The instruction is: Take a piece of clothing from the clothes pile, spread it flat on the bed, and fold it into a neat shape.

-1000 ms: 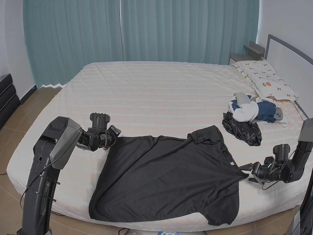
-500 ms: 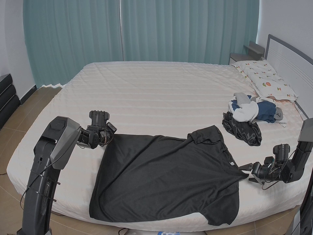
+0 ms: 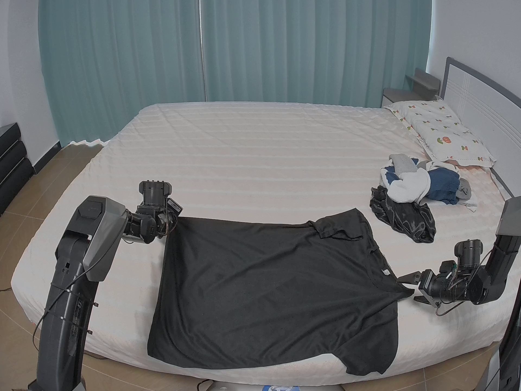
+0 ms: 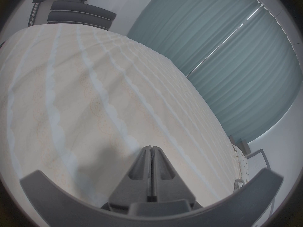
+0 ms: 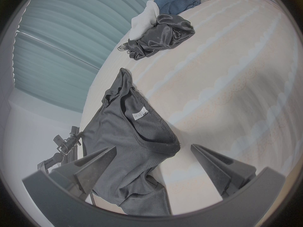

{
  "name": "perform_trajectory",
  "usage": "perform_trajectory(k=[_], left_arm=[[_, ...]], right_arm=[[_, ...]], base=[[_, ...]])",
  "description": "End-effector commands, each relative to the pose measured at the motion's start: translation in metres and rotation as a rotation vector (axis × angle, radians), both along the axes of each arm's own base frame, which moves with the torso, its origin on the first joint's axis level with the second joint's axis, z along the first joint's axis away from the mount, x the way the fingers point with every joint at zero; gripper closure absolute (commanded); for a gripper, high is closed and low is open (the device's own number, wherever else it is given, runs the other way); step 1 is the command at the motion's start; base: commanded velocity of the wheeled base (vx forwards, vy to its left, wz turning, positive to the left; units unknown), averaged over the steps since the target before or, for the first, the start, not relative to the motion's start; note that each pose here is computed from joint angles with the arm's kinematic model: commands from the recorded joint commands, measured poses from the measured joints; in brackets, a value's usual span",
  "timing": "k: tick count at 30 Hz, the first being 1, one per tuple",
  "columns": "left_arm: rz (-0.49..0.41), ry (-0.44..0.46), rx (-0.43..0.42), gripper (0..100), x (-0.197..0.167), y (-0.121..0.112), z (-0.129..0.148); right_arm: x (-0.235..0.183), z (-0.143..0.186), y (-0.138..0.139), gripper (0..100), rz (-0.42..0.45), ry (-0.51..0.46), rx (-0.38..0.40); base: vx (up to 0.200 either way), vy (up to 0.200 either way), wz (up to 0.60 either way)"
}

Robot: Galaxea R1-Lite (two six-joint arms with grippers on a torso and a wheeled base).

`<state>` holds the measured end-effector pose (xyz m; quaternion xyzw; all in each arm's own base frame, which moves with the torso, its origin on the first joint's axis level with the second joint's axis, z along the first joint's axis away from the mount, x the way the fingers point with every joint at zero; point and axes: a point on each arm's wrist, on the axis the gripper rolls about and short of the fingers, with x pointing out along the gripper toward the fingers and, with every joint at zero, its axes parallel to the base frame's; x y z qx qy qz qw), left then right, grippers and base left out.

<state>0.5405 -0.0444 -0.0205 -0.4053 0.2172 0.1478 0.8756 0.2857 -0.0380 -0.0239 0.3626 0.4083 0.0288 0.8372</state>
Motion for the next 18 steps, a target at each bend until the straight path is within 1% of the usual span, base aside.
perform_trajectory(k=[1,5,18], left_arm=[[0.013,-0.002,0.002,100,0.001,0.006,0.0],[0.039,0.0,0.018,100,0.001,0.007,-0.001],[0.105,-0.021,0.036,100,0.005,0.023,0.001]], right_arm=[[0.0,0.0,0.0,0,0.001,0.001,0.0],[0.0,0.0,0.0,0,0.002,0.0,-0.001],[0.0,0.0,0.0,0,0.003,0.0,-0.002]], base=[[0.0,0.0,0.0],[0.0,0.0,0.0],[0.0,0.0,0.0]])
